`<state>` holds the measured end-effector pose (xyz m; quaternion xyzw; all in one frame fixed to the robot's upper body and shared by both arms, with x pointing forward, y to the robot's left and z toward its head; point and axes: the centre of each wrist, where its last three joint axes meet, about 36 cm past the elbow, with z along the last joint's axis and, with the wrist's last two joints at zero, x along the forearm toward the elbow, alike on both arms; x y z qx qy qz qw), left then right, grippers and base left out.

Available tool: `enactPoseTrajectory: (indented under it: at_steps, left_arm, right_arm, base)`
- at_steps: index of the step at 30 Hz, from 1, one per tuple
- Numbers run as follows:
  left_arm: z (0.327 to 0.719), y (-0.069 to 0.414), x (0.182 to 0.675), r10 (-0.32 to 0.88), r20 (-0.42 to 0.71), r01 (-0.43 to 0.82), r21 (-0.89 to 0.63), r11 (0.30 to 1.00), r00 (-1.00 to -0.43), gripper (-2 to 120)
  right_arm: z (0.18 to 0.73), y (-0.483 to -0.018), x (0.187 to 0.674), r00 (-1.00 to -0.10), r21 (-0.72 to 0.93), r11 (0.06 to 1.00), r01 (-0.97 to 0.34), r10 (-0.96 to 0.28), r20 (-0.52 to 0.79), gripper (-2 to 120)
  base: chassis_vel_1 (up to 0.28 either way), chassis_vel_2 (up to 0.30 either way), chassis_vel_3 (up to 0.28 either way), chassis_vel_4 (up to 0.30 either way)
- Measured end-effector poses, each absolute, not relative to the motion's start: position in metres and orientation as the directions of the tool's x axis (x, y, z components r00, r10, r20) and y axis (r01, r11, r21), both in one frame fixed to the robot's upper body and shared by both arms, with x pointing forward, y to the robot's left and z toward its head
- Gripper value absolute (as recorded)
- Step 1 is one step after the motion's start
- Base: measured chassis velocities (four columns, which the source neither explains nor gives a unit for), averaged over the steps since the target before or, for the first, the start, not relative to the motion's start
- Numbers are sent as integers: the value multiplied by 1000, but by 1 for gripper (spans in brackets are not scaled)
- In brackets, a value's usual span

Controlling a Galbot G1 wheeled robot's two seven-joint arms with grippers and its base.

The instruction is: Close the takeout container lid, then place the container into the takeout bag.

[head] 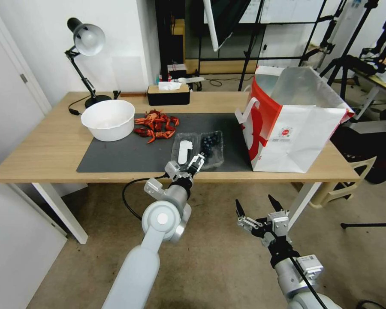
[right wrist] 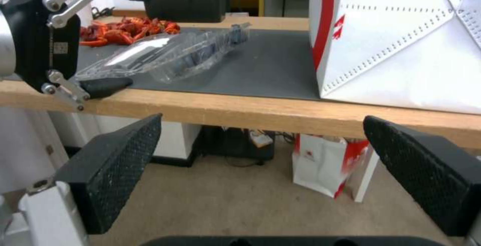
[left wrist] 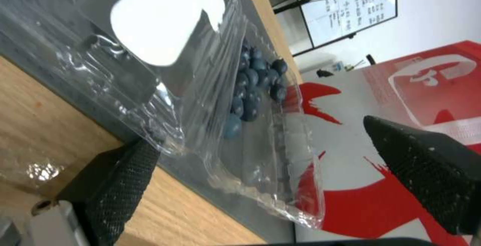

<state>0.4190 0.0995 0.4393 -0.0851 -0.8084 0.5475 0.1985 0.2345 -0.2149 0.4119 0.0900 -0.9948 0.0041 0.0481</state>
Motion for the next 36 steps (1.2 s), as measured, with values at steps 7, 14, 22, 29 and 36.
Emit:
enactPoseTrajectory:
  at_steps: [7, 14, 22, 29, 36]
  left_arm:
    - [433, 102, 414, 334, 200, -54, -915, 399, -921, 100]
    - [432, 100, 407, 314, 152, -1, -902, 432, -937, 100]
    - [428, 98, 405, 279, 71, 77, -871, 486, -958, 100]
    - [406, 98, 408, 268, -74, 234, -735, 636, -961, 100]
    - [403, 97, 418, 322, -198, 367, -675, 640, -926, 100]
  right_arm:
    - [411, -214, 234, -979, 1, 984, -181, -180, 98, 100]
    - [411, -213, 233, -978, 0, 983, -183, -182, 99, 100]
    - [411, -212, 232, -978, 1, 983, -185, -184, 98, 100]
    - [412, -212, 232, -978, 0, 983, -185, -184, 95, 100]
    - [412, -211, 231, -979, -3, 983, -184, -183, 94, 100]
  base:
    - [0, 0, 0, 0]
    - [0, 0, 0, 0]
    - [0, 0, 0, 0]
    - [0, 0, 0, 0]
    - [0, 0, 0, 0]
